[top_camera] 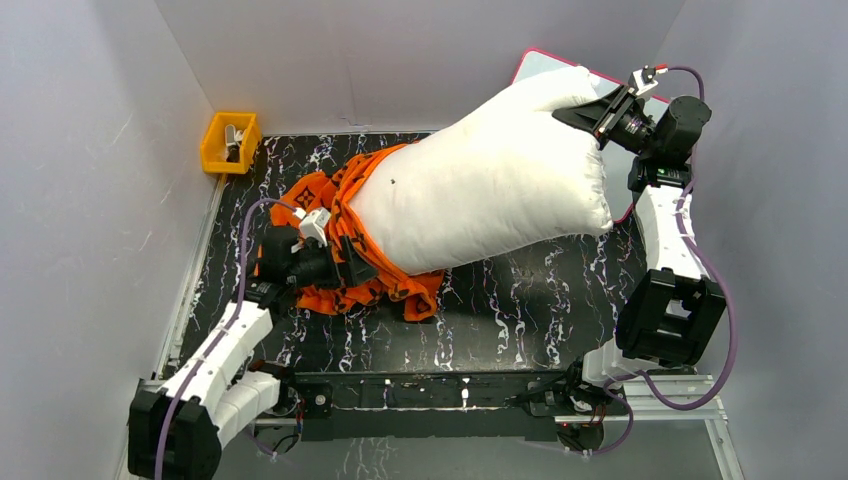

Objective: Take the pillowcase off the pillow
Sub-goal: Remove the pillow from the pillowcase.

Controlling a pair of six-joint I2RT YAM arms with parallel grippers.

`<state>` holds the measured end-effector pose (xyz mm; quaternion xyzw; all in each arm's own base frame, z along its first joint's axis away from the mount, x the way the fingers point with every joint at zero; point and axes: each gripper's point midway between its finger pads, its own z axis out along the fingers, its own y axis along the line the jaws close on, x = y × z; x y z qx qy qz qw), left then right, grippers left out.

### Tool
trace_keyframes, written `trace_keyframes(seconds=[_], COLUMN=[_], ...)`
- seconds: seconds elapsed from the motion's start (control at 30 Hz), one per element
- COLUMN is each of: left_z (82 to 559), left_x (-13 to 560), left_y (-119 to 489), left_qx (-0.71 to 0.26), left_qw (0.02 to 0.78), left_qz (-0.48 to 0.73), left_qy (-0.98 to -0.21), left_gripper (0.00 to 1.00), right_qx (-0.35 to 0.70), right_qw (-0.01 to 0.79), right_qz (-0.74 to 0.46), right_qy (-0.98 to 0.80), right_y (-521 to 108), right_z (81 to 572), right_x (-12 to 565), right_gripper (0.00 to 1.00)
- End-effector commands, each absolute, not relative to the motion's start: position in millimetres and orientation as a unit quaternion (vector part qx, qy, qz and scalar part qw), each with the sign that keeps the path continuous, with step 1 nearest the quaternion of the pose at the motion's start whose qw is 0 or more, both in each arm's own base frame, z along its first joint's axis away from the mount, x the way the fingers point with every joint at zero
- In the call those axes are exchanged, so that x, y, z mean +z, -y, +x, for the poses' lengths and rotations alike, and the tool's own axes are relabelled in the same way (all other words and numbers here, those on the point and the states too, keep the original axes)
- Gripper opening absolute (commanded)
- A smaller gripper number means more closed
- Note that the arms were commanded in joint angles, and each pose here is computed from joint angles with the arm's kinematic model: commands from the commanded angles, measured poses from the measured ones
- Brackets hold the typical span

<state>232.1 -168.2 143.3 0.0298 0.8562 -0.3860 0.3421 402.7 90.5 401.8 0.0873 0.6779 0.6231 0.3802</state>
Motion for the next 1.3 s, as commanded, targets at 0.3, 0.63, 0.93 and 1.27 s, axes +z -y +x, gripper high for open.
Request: trace_keyframes(seconds=[0.3, 0.63, 0.93, 1.27], left_z=[230, 233, 201, 211], left_x=[108, 50, 2, 37], left_y=[251, 242, 140, 121], left_qx=[-0.360, -0.270, -0.066, -0.080], left_qw=[0.258, 0.240, 0.237, 0.314], left_qz=[0.072, -0.039, -0.238, -0.266], left_qy=[-0.894, -0.932, -0.939, -0.908], left_gripper=[0.98, 0.12, 0.00, 0.04], right_qx=[0.613, 0.614, 0.646, 0.674], right_qw=[0.457, 0.461, 0.479, 0.487], right_qz=[0.033, 0.026, -0.013, -0.027], right_qy=[-0.644, -0.641, -0.594, -0.555], right_y=[-91, -91, -83, -56], right_z=[378, 378, 372, 356], right_x=[456, 464, 531, 564], right_gripper=[0.00, 0.00, 0.00, 0.00])
